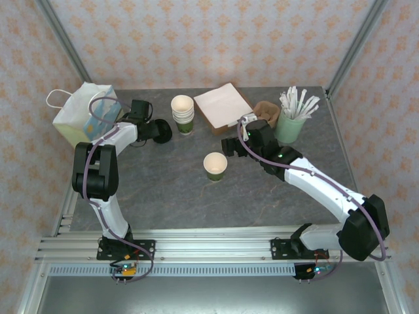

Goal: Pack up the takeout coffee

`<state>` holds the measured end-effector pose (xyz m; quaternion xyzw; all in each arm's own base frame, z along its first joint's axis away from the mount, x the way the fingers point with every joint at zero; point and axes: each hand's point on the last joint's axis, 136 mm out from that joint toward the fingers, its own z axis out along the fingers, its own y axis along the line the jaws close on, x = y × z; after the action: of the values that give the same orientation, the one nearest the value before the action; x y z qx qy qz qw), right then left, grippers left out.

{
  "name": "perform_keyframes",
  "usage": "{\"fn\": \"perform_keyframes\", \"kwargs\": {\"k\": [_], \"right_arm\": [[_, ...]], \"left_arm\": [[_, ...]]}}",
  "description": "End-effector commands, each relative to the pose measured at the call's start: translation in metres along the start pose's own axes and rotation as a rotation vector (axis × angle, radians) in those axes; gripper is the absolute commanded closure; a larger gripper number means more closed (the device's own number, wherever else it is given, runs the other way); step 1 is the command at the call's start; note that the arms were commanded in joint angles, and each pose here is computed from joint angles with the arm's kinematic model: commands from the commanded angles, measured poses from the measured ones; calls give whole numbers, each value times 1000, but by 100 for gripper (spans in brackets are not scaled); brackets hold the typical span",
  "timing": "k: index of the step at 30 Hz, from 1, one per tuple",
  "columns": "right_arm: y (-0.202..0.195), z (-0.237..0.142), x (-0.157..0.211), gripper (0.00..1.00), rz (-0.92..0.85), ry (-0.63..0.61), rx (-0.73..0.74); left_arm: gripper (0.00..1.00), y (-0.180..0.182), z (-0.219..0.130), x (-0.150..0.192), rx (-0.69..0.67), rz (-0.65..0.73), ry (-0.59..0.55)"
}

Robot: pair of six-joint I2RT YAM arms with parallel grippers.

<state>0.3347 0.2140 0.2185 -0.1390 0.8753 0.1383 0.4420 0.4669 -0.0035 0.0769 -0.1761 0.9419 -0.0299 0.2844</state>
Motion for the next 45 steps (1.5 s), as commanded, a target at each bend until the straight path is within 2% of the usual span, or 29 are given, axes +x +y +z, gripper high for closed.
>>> {"fn": "perform_keyframes", "kwargs": {"k": [1, 12, 27, 45], "right_arm": [[2, 0, -2, 1, 5, -7, -4], [4, 2, -2, 1, 4, -2, -12], [6, 5, -2, 1, 6, 7, -18], [5, 7, 2, 1, 13, 18, -14]], "left_arm": [[82, 4, -25, -23, -22, 15, -62], [81, 6, -40, -28, -30, 24, -89], [78, 2, -18, -21, -17, 29, -34], [85, -1, -28, -28, -3, 29, -57]]}}
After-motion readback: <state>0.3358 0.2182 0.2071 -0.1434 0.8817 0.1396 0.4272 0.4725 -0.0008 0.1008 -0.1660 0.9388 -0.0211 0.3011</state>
